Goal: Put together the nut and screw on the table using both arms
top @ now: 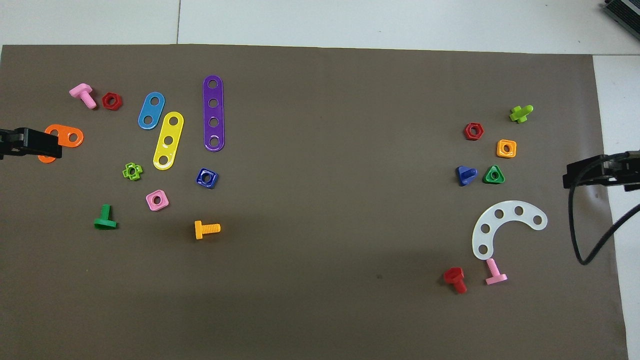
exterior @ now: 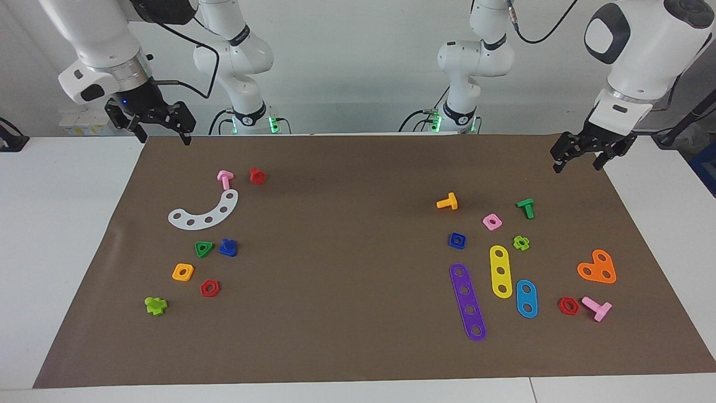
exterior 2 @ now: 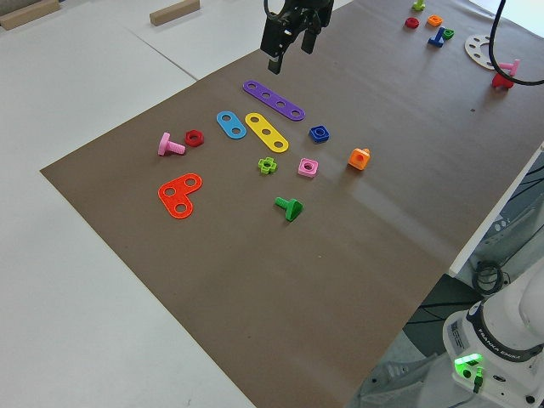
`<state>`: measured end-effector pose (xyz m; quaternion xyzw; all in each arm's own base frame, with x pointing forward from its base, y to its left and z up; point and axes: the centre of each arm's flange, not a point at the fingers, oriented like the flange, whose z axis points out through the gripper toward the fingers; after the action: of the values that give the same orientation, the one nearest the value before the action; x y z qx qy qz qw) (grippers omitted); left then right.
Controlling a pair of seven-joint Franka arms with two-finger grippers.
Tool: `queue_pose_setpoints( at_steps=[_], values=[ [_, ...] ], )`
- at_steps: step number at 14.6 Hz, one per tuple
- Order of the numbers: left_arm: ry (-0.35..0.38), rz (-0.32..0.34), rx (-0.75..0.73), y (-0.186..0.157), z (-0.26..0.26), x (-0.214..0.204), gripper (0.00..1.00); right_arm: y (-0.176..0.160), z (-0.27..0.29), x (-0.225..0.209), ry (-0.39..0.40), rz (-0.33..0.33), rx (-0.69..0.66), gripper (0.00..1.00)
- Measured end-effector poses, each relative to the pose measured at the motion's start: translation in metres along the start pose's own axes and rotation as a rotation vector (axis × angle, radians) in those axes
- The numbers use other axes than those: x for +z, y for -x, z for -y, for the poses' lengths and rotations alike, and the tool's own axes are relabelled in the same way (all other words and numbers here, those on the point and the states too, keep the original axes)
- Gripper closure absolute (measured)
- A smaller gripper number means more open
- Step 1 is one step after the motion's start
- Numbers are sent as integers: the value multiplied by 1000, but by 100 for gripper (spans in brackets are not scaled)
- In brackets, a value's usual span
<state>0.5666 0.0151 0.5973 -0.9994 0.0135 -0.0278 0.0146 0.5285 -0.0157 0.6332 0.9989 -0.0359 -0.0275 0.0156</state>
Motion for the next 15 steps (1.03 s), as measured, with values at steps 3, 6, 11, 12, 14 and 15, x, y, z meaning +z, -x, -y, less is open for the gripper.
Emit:
queue_pose_setpoints(
  at_steps=[3,6,11,12,14,15],
  values=[
    [0,0,0,0,0,0,0,0,0,0,0,0,-1,0],
    [0,0,0,0,0,0,0,1,0,4,0,4,-1,0],
    [1,-27,9,-1,-5,-8,0,1,1,19,-3,-17,-4,0],
    [1,-37,16,-1,-9,-12,0,1,1,20,-4,-20,-4,0],
    [4,-48,33,-1,-20,-18,0,-4,4,29,-21,-36,-5,0],
    [16,-53,36,-1,-25,-20,0,-10,7,41,-35,-53,-6,0]
  ],
)
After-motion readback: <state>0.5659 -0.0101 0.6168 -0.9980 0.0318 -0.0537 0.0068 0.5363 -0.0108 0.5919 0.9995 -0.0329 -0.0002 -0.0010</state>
